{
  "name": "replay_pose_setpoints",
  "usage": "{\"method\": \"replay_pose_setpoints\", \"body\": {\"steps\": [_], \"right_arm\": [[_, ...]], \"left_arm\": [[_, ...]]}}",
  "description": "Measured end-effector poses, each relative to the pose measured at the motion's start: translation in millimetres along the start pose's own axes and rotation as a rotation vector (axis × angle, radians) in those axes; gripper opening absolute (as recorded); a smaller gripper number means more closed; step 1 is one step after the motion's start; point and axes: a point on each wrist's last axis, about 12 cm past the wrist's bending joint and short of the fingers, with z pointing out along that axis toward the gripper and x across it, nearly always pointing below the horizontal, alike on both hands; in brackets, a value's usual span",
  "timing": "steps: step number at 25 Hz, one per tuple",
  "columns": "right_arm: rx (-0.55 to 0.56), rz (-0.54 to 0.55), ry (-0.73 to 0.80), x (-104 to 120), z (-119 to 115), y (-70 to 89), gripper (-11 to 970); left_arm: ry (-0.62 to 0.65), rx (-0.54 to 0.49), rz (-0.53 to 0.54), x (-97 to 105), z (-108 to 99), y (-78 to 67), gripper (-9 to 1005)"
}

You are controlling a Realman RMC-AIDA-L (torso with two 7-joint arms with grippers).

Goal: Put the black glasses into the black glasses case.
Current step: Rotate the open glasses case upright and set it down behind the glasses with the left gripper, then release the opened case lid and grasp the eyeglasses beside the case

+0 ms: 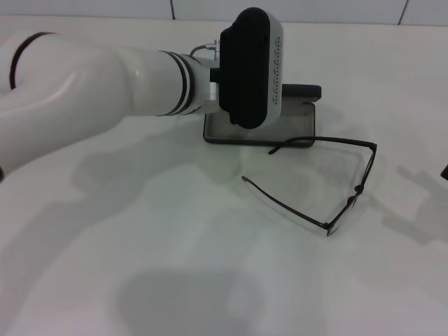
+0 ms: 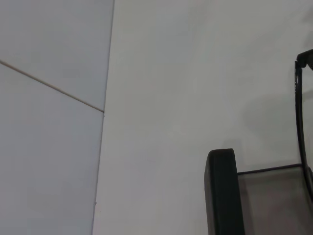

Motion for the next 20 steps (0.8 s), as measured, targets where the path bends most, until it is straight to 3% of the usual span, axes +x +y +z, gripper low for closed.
{"method": "replay_pose_setpoints", "body": {"steps": [20], "right_arm": [[-0.007, 0.001, -0.006, -0.3, -0.9, 1.4, 869]], "left_arm": [[0.003, 0.015, -0.019, 0.3, 0.1, -2.8, 355]]}}
